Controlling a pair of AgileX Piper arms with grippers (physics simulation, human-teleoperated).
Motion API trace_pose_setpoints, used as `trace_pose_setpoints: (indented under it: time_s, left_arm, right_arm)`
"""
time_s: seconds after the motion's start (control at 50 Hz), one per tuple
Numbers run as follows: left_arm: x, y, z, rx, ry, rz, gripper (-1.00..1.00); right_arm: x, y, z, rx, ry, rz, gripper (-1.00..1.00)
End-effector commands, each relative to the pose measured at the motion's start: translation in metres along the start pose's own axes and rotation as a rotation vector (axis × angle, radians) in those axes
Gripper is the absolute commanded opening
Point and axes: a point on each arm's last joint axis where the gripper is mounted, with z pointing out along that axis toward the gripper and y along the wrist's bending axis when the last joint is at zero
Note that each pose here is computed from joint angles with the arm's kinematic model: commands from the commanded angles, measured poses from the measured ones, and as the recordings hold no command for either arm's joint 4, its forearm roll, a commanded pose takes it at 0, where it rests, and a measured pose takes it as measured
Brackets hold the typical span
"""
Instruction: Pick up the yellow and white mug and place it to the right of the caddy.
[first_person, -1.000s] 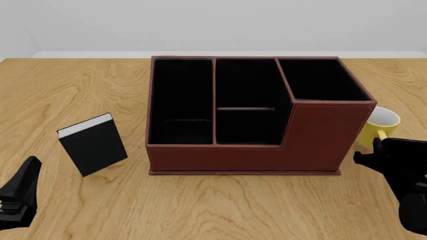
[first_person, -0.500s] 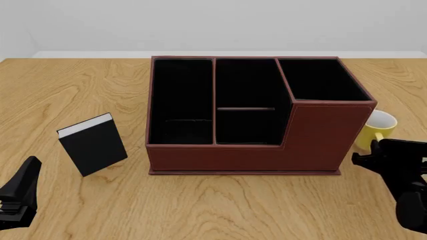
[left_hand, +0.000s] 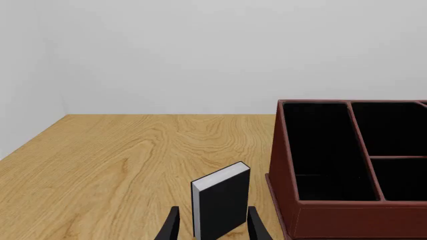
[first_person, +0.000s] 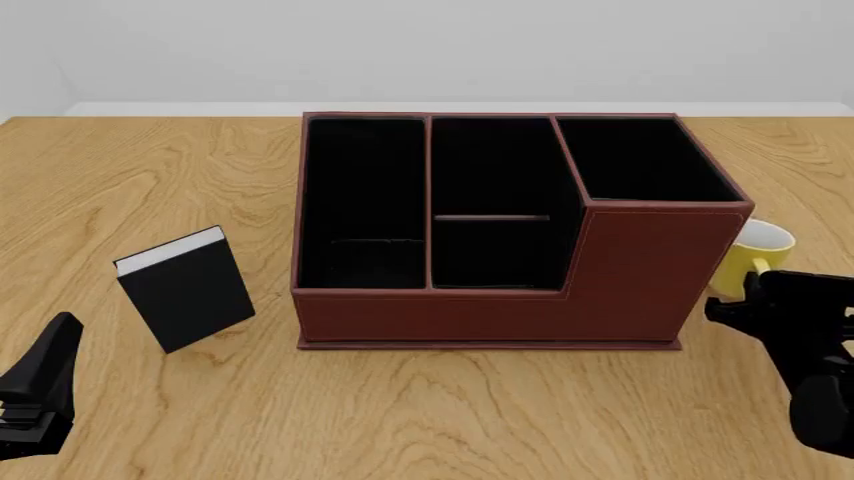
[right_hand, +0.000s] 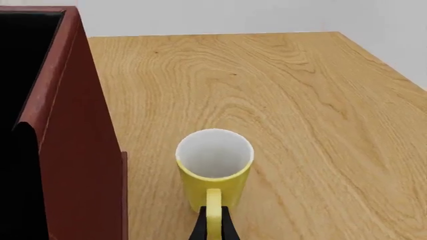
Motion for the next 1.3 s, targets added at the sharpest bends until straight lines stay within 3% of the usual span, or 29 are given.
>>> trace_pose_setpoints:
  time_s: [0.02, 0.68, 1.3]
  left_arm:
    - [0.0, 0.0, 0.0, 0.0, 0.0, 0.0, 1.0]
    - [0.0, 0.0, 0.0, 0.0, 0.0, 0.0, 1.0]
    - [0.0, 0.0, 0.0, 0.0, 0.0, 0.0, 1.0]
  right_arm:
    - [0.015, 0.001, 0.007, -0.007, 0.056, 0.022, 1.0]
    - [0.016, -0.003, 0.007, 0.009, 0.059, 0.019, 1.0]
    - [0.009, -0.006, -0.023, 0.019, 0.053, 0.014, 1.0]
